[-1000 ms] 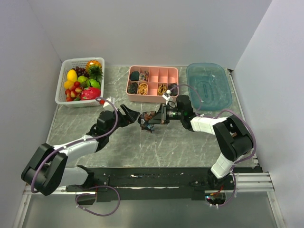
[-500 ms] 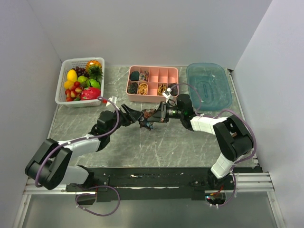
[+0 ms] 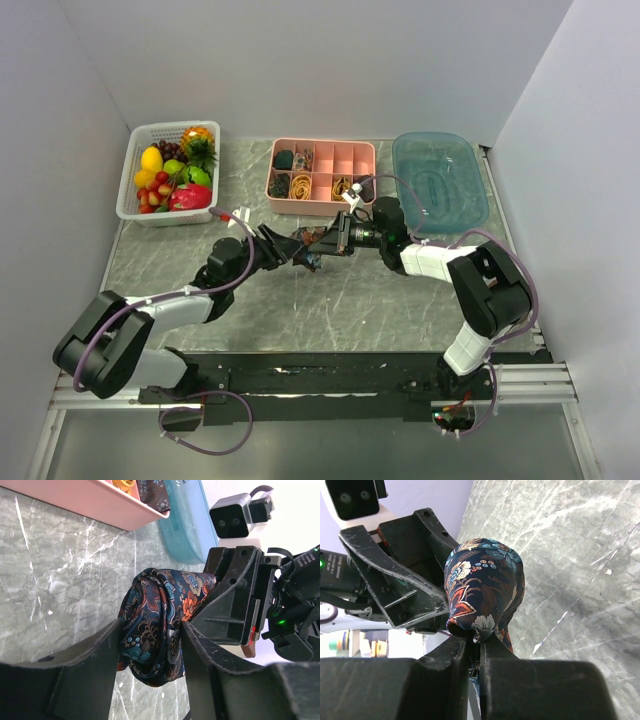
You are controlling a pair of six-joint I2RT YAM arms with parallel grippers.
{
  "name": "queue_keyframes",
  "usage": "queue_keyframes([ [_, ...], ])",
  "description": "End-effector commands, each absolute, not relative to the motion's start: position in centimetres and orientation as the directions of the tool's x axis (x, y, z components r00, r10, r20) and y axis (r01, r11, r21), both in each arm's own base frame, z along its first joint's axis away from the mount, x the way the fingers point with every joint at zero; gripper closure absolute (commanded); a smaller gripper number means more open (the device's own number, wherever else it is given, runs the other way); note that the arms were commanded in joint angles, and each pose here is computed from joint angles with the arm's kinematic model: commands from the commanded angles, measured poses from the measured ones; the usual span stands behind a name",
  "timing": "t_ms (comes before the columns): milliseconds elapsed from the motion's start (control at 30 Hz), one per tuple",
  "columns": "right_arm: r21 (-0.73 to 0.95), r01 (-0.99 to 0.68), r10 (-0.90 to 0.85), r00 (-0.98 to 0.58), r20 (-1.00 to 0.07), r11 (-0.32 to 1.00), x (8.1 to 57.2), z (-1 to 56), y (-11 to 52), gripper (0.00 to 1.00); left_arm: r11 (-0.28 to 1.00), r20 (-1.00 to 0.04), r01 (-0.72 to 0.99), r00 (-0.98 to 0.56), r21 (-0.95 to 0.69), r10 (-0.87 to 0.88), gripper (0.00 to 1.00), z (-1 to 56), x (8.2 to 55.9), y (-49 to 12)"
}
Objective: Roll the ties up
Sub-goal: Pick up the tie at the center of the board.
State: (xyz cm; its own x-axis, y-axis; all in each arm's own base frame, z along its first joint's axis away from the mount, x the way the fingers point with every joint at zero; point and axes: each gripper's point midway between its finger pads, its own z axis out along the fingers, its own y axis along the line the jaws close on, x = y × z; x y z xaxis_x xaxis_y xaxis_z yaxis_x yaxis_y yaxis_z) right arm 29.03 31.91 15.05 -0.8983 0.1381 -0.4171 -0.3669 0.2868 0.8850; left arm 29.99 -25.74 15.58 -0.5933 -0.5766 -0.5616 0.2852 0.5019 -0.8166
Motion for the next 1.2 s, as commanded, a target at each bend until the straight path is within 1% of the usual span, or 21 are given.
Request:
queue_keyframes([
  [0,0.863,-0.448,0.173,-0.854,-0.490,0.234,30.3,18.1,32.9,0.89,0.452,-0.576,0.361,-0.578,-0.815,-0.577,0.46,18.4,30.1,-27.5],
  [200,0.871,-0.443,0.188,-0.856,-0.481,0.213,30.4,18.3,33.1,0.88,0.457,-0.585,0.370,-0.581,-0.809,-0.566,0.47,18.6,29.8,-28.2],
  [233,0.871,-0.444,0.189,-0.856,-0.482,0.211,30.4,18.4,33.1,0.90,0.458,-0.585,0.369,-0.583,-0.809,-0.564,0.47,18.5,29.8,-28.2],
  [300,0.872,-0.444,0.193,-0.855,-0.481,0.206,30.5,18.6,33.2,0.94,0.467,-0.587,0.361,-0.580,-0.807,-0.565,0.44,18.5,29.9,-28.1],
  [333,0.873,-0.443,0.200,-0.854,-0.481,0.206,30.6,18.7,33.1,0.99,0.473,-0.589,0.358,-0.578,-0.805,-0.565,0.41,18.5,30.0,-28.0],
  [367,0.873,-0.440,0.202,-0.854,-0.479,0.211,30.6,18.7,33.1,0.99,0.484,-0.601,0.363,-0.564,-0.796,-0.567,0.34,18.9,30.1,-27.8],
  [433,0.861,-0.452,0.219,-0.838,-0.499,0.233,31.0,19.2,32.9,1.00,0.532,-0.614,0.324,-0.549,-0.782,-0.568,0.28,18.4,30.6,-27.0],
  [467,0.864,-0.433,0.213,-0.847,-0.487,0.255,31.0,18.9,32.8,1.00,0.543,-0.633,0.338,-0.522,-0.768,-0.571,0.26,19.4,30.8,-26.7],
  [533,0.841,-0.458,0.227,-0.821,-0.524,0.286,31.8,19.9,32.6,1.00,0.594,-0.650,0.296,-0.505,-0.748,-0.568,0.19,19.0,31.3,-25.7],
  [600,0.828,-0.455,0.219,-0.816,-0.535,0.326,32.2,19.8,32.3,1.00,0.608,-0.678,0.320,-0.478,-0.727,-0.558,0.16,20.8,31.4,-25.3],
  [633,0.817,-0.466,0.229,-0.802,-0.552,0.338,32.8,20.7,32.4,1.00,0.644,-0.686,0.277,-0.465,-0.713,-0.559,0.12,20.4,31.9,-24.5],
  [667,0.812,-0.469,0.229,-0.797,-0.559,0.347,33.1,20.9,32.3,1.00,0.651,-0.702,0.292,-0.443,-0.701,-0.558,0.11,21.6,32.1,-24.3],
  [800,0.780,-0.485,0.222,-0.773,-0.594,0.395,34.4,21.7,32.2,1.00,0.699,-0.737,0.275,-0.413,-0.661,-0.535,0.09,22.6,32.9,-22.9],
  [1133,0.734,-0.480,0.242,-0.732,-0.637,0.481,38.9,23.5,30.5,1.00,0.744,-0.758,0.228,-0.391,-0.629,-0.521,0.08,21.9,33.8,-20.7],
  [1167,0.734,-0.457,0.235,-0.745,-0.624,0.502,39.3,22.8,30.1,1.00,0.749,-0.760,0.221,-0.391,-0.625,-0.519,0.07,21.7,33.9,-20.4],
])
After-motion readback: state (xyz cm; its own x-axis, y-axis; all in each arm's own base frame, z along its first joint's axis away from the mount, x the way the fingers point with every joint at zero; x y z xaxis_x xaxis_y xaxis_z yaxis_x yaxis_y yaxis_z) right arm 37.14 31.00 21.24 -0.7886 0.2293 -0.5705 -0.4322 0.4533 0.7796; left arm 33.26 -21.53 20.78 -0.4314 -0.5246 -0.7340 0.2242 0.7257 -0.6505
